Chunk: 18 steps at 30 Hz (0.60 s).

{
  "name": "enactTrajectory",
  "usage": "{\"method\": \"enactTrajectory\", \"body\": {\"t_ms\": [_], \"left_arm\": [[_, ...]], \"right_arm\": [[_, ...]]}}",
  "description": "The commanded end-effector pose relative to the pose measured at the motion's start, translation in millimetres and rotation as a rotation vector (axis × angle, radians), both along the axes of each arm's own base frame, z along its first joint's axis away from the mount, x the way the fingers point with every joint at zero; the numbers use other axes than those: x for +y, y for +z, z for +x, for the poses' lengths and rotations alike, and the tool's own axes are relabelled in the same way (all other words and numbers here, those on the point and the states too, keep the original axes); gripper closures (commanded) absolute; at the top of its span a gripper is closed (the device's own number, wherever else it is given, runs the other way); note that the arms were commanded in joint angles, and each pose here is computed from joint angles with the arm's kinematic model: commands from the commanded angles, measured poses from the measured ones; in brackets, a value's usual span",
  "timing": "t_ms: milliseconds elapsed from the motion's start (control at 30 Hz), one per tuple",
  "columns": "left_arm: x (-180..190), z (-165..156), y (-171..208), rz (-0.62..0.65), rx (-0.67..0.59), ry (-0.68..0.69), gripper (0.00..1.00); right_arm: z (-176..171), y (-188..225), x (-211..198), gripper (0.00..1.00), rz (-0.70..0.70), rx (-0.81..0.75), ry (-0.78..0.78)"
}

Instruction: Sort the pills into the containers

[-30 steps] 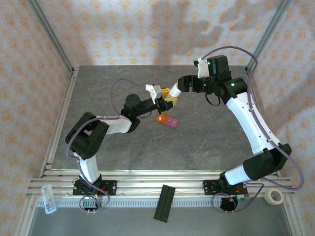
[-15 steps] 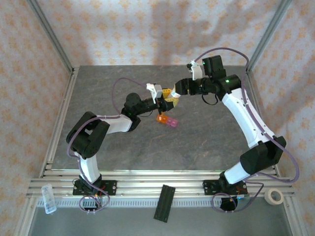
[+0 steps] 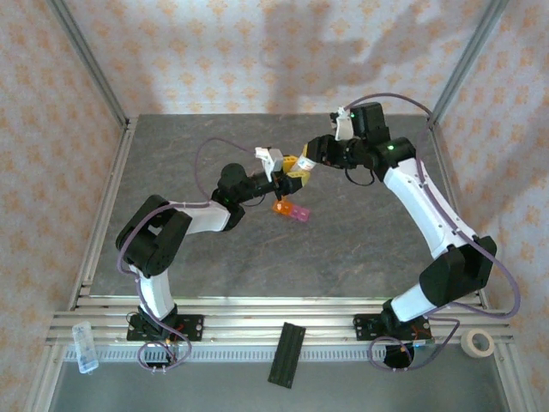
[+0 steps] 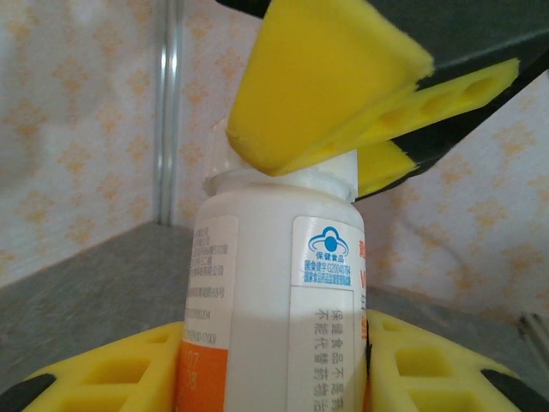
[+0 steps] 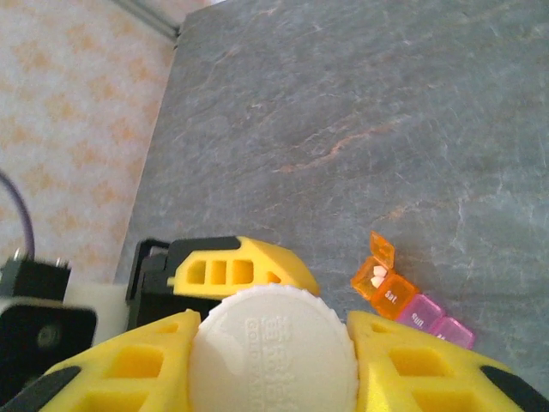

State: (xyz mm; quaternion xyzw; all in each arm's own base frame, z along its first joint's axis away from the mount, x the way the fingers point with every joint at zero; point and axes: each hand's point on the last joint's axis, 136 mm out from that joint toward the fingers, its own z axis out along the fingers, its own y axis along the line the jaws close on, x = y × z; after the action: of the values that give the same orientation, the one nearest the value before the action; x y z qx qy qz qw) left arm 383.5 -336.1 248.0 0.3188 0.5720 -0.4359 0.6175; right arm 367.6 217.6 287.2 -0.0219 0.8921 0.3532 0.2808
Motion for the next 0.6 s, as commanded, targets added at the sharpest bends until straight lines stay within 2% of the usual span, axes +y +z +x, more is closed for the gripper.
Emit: {"method": "enactTrajectory", "body": {"t_ms": [0, 100, 267, 433, 567], "left_arm": [[3.5, -7.9, 43.6, -0.028, -0.220, 0.102, 1.00], [4.5, -5.4, 41.6, -0.012, -0.238, 0.151, 1.00], [5.9, -1.6, 31.9, 0.007, -0.230, 0.178, 1.00], [8.5, -0.5, 21.4, 0.026, -0.219, 0.186, 1.00], [11.1, -1.2, 17.8, 0.026, -0.207, 0.178, 1.00]], "right_arm": [[7.3, -9.5, -4.1, 0.62, 0.046, 0.072, -0.205], [3.6, -16.5, 5.5, 0.61, 0.064, 0.101, -0.238], [4.3, -16.5, 10.6, 0.53, 0.055, 0.112, -0.232], [13.6, 11.8, -5.7, 0.29, 0.043, 0.059, -0.248], [16.1, 37.7, -18.1, 0.20, 0.034, -0.002, -0.229]]}}
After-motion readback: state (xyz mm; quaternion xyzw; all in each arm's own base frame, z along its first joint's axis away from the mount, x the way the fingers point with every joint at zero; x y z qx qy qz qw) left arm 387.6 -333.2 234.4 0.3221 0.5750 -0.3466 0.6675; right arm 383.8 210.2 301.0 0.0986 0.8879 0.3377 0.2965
